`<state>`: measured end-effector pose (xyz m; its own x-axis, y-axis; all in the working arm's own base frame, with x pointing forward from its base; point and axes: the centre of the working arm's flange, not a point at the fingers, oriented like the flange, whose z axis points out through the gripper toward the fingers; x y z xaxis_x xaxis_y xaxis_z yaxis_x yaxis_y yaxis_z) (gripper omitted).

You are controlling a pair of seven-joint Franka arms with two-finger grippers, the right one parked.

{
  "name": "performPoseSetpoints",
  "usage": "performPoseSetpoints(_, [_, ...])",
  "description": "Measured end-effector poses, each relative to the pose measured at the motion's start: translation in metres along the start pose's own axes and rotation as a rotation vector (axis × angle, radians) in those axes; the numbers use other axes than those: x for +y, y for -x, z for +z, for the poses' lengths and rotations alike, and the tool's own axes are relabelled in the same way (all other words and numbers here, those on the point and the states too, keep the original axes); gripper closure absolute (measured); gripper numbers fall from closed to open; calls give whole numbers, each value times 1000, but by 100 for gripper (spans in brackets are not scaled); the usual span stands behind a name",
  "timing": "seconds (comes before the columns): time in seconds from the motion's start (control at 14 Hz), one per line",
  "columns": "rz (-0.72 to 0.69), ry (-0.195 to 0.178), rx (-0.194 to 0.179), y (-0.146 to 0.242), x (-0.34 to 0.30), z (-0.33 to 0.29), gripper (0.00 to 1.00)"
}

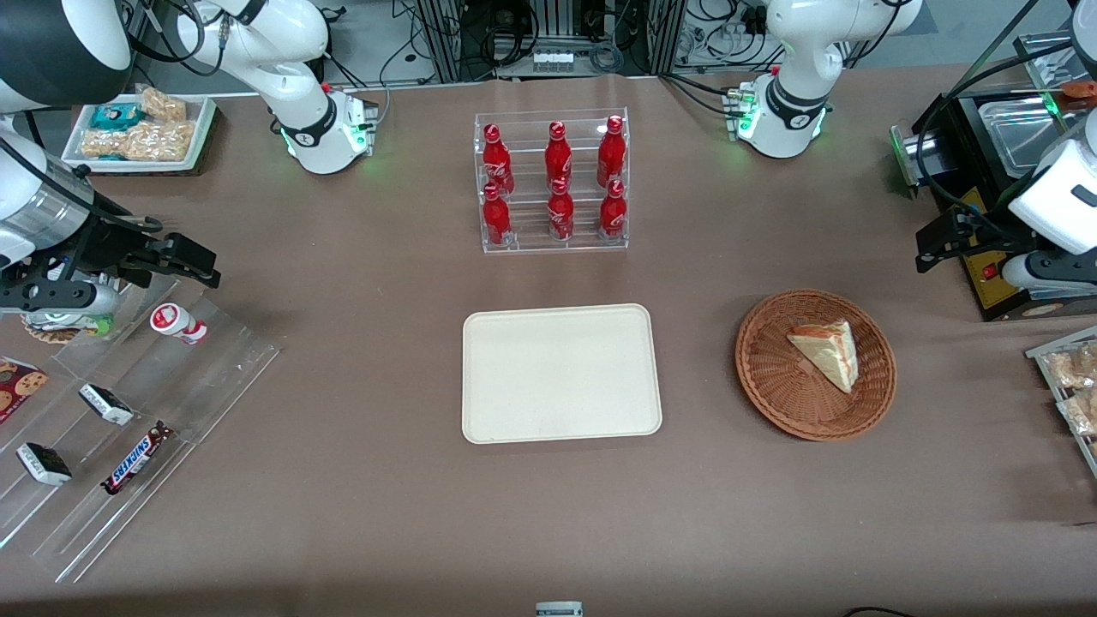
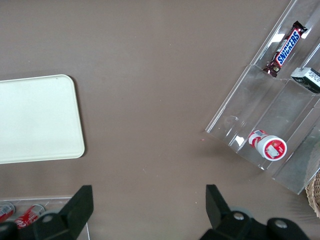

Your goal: Place sandwich from basket to tray

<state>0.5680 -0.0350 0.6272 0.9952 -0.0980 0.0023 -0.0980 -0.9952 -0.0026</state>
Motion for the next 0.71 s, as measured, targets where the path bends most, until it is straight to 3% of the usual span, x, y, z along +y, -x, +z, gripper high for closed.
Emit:
performPoseSetpoints(0.29, [-4, 0, -12, 1, -2, 1, 0])
performPoseSetpoints(0.71, [-4, 4, -83, 4, -2, 18, 0])
